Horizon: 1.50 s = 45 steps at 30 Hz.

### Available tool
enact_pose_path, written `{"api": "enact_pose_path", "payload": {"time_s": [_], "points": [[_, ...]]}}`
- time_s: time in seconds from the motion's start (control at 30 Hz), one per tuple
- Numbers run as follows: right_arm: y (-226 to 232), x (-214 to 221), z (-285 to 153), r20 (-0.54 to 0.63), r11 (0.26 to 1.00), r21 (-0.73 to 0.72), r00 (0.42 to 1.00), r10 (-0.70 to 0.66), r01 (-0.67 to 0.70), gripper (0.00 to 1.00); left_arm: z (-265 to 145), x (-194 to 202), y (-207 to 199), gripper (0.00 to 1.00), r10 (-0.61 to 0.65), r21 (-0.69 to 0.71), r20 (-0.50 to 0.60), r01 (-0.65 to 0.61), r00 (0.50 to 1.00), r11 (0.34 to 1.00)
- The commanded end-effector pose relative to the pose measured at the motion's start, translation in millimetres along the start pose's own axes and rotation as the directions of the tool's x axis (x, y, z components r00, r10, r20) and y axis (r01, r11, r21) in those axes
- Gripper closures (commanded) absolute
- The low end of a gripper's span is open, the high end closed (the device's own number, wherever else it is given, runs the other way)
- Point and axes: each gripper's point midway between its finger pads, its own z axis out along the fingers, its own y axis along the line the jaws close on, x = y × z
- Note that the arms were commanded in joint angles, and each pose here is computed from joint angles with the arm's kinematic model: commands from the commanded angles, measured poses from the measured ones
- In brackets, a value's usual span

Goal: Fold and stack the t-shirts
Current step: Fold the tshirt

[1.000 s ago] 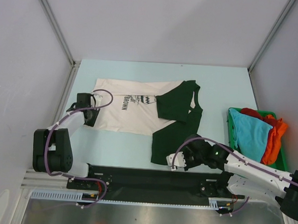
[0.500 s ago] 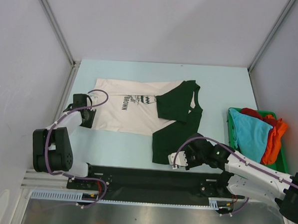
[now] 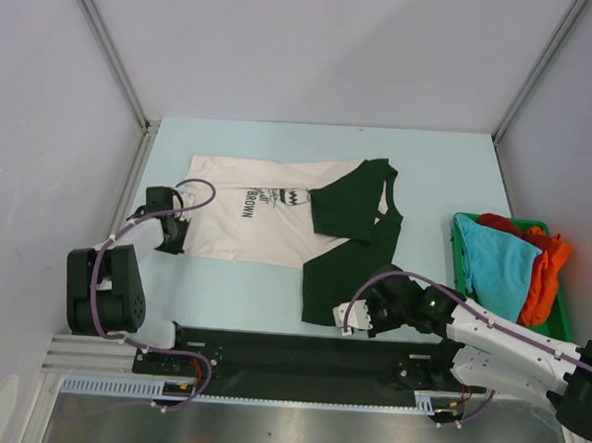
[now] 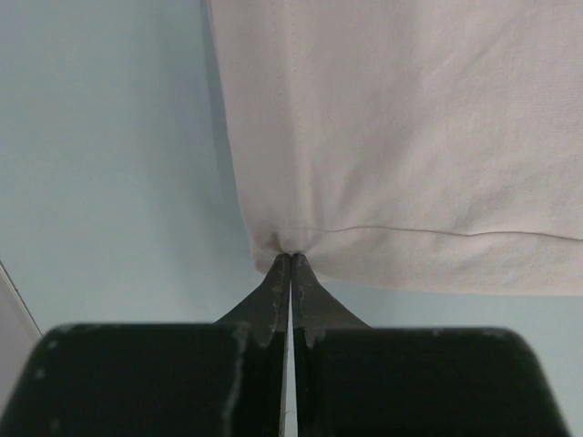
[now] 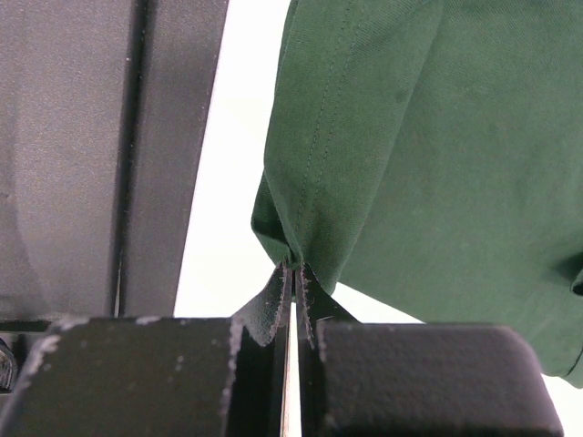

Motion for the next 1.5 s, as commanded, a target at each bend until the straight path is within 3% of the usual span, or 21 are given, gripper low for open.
{"api": "enact_pose_path", "payload": {"time_s": [0.0, 0.37, 0.57, 0.73, 0.83, 1.07, 1.47], "points": [[-7.2, -0.9, -3.9, -0.005, 0.999, 0.035, 1.000, 0.029, -0.029, 1.00, -3.4, -4.1, -1.4, 1.00, -0.019, 0.020, 0.026, 0.018, 0.999, 1.000], [-71.0, -0.7, -52.0, 0.063, 0.931, 0.236, 0.960, 0.272, -0.279, 1.00, -28.5, -1.4, -3.9, 1.00, -0.011, 0.009, 0.118, 0.010, 0.993, 1.000], [-111.9, -4.4, -76.8, 0.140, 0.870, 0.345, 0.936, 0.323, -0.352, 1.00, -49.9, -22.3, -12.8, 1.00, 0.017, 0.052, 0.231, -0.030, 0.973, 0.998], [-143.4, -13.6, -90.5, 0.187, 0.836, 0.406, 0.929, 0.319, -0.369, 1.00, -67.7, -64.0, -7.2, 1.00, 0.053, 0.032, 0.329, -0.067, 0.943, 0.997], [-171.4, -21.4, -101.7, 0.249, 0.794, 0.443, 0.908, 0.336, -0.416, 1.00, -73.9, -82.8, -5.0, 1.00, 0.057, 0.032, 0.365, -0.074, 0.929, 0.997], [-239.7, -30.4, -119.0, 0.436, 0.635, 0.487, 0.796, 0.419, -0.600, 1.00, -89.2, -120.9, -1.0, 1.00, 0.066, 0.021, 0.447, -0.085, 0.892, 0.996], [-307.5, 11.5, -162.9, 0.513, 0.468, 0.566, 0.734, 0.445, -0.679, 1.00, -94.0, -136.0, 8.0, 1.00, 0.093, -0.034, 0.495, -0.088, 0.864, 0.996]]}}
